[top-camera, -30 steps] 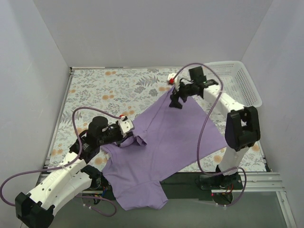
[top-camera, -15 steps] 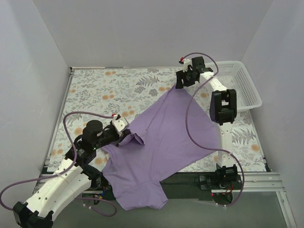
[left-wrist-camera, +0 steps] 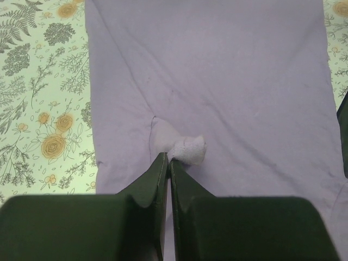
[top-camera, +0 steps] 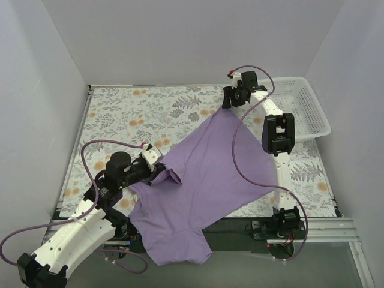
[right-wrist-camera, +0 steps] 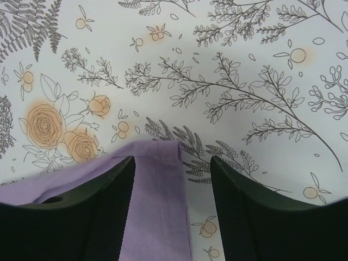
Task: Fold and stack the t-shirts
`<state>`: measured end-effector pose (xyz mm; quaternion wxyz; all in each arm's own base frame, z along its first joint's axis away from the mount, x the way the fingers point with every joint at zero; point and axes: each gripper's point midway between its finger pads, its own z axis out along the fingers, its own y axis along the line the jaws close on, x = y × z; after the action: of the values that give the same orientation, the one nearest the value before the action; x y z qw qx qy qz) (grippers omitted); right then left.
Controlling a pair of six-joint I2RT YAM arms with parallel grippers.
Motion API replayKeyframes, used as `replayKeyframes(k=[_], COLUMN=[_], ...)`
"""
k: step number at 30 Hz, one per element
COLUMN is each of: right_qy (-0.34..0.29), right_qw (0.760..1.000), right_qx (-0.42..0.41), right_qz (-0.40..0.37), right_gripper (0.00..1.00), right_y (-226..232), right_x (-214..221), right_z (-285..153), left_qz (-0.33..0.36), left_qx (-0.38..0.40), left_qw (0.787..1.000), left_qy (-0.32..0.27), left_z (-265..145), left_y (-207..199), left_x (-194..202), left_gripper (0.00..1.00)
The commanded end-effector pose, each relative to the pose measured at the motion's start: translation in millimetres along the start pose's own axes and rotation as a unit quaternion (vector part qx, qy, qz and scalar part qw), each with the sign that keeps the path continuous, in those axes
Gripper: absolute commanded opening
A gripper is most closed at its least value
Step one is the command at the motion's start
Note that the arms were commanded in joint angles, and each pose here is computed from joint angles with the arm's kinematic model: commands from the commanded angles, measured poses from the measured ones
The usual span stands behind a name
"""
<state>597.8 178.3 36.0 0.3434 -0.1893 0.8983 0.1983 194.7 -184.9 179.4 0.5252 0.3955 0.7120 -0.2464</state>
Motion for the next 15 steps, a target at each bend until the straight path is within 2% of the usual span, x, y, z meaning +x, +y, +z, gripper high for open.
replayKeyframes(k=[1, 2, 6, 7, 12, 15], right_qy=[-0.015, -0.015, -0.012, -0.013, -0.013, -0.011], right_qw=[1.0, 1.0, 0.999, 0.999, 0.999, 0.998], right_qx=[-0.012, -0.019, -0.033, -0.036, -0.049, -0.059], right_qz=[0.0, 0.001, 0.003, 0.002, 0.001, 0.003], right_gripper=[0.63, 0.59, 0.54, 0.48, 0.4, 0.28], right_y=[2, 4, 9, 10, 14, 17], right_x=[-8, -8, -5, -6, -6, -4], right_z=[7, 8, 10, 10, 12, 13], left_qz=[-0.004, -0.003, -0.006, -0.008, -0.013, -0.018], left_qx=[-0.004, -0.003, -0.004, -0.005, -0.003, -0.003], left_qw=[1.0, 1.0, 1.0, 1.0, 1.0, 1.0], left_qy=[-0.01, -0.013, -0.015, -0.016, -0.016, -0.016], left_z=[1, 1, 0, -1, -1, -1], left_y=[2, 1, 1, 1, 0, -1], left_x=[-6, -7, -8, -8, -8, -7], left_gripper=[0.0, 0.0, 0.0, 0.0, 0.0, 0.0])
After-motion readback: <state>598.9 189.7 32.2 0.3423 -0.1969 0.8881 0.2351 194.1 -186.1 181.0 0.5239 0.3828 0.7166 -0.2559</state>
